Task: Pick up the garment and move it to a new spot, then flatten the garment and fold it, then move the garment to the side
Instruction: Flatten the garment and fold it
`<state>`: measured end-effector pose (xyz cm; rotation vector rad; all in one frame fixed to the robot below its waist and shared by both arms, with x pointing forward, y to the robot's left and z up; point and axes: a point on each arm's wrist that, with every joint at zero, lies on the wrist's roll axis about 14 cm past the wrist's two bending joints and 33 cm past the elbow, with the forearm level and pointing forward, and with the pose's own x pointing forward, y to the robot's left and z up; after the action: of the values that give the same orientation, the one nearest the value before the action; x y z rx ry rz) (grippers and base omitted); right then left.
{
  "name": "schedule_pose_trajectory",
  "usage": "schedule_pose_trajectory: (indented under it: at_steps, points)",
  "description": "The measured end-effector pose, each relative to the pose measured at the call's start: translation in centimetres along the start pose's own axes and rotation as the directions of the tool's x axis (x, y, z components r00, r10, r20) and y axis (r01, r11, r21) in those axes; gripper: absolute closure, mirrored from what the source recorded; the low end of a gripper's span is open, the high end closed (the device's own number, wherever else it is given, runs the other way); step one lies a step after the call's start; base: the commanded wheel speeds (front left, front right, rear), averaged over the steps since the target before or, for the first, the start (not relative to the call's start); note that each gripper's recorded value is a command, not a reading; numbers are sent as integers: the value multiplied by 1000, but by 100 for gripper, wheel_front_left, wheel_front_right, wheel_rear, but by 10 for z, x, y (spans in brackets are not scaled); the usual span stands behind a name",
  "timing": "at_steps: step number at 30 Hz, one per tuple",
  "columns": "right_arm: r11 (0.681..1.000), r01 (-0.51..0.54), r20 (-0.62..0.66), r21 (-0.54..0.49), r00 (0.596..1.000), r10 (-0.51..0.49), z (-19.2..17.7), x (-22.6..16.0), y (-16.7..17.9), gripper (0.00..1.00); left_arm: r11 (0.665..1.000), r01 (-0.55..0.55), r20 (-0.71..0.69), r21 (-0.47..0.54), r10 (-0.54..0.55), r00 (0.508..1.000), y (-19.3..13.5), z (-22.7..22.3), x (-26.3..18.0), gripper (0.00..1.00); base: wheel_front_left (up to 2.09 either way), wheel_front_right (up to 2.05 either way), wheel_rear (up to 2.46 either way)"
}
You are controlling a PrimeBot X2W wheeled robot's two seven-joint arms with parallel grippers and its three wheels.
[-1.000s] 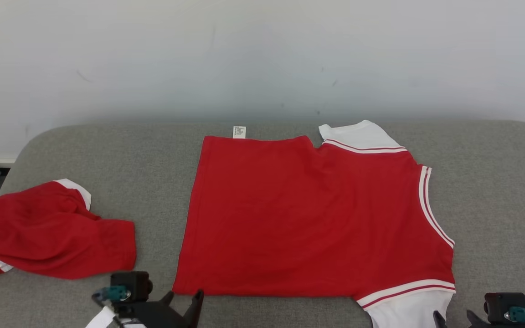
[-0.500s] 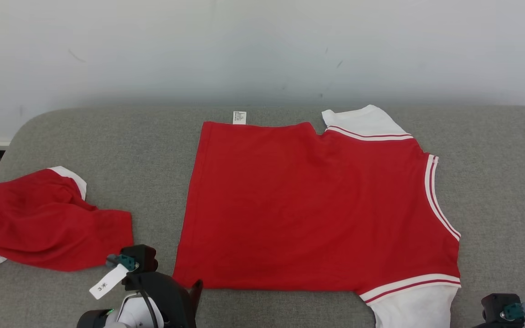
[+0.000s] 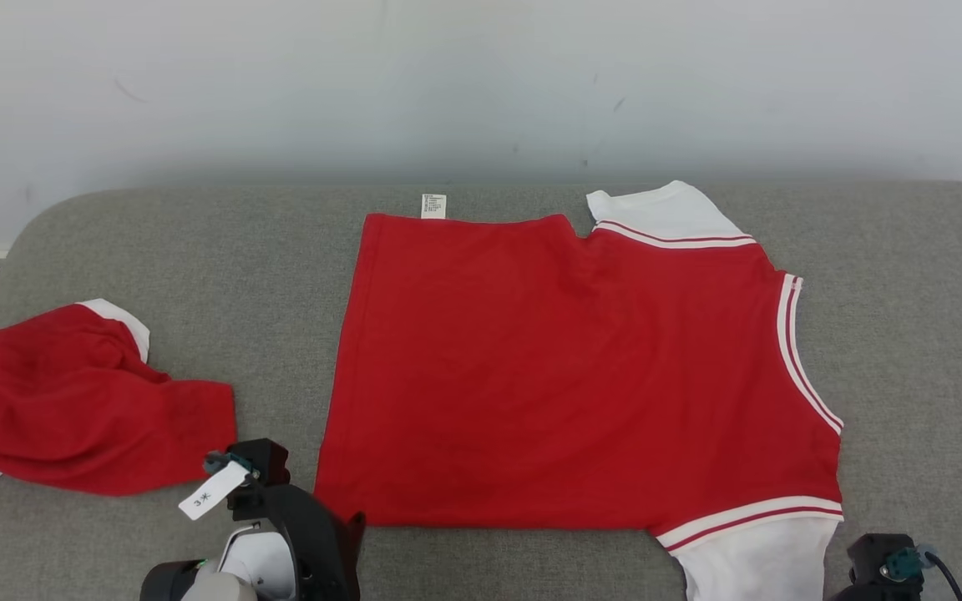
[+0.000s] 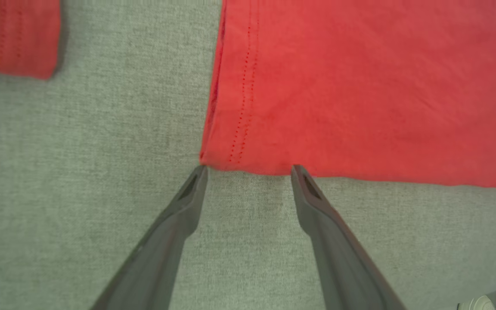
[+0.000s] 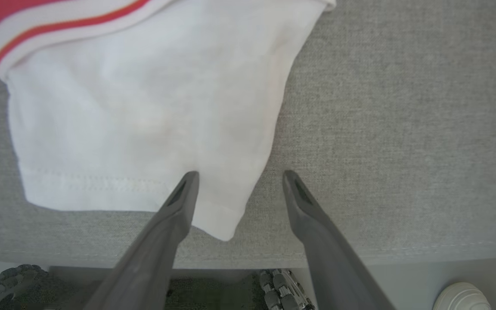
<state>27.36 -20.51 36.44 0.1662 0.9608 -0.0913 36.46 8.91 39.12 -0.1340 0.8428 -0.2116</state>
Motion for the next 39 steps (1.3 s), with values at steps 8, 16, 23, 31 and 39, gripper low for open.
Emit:
schedule_pose_trajectory:
  at_steps: [8,16,23,31,39]
  points:
    - [1000,0,-23,12,1000,0,-6,0,0,64,1000,2,-9,-1,-2,1000,-2,-1,3,50,0,0,0]
    - [1000,-1,-24,21,1000,1,-7,0,2,100,1000,-23,28,-9,24,999,6,10,5,61,0,0,0]
    - [1000,-2,-31,23,1000,2,-8,0,2,100,1000,-30,37,-3,30,999,7,11,5,0,0,0,0]
    - [1000,-2,-25,28,1000,2,-8,-1,4,100,1000,-17,12,8,17,1000,4,3,7,100,0,0,0]
    - [999,13,64,51,998,-17,13,-7,-5,100,1000,-2,57,-7,2,998,0,15,7,100,0,0,0]
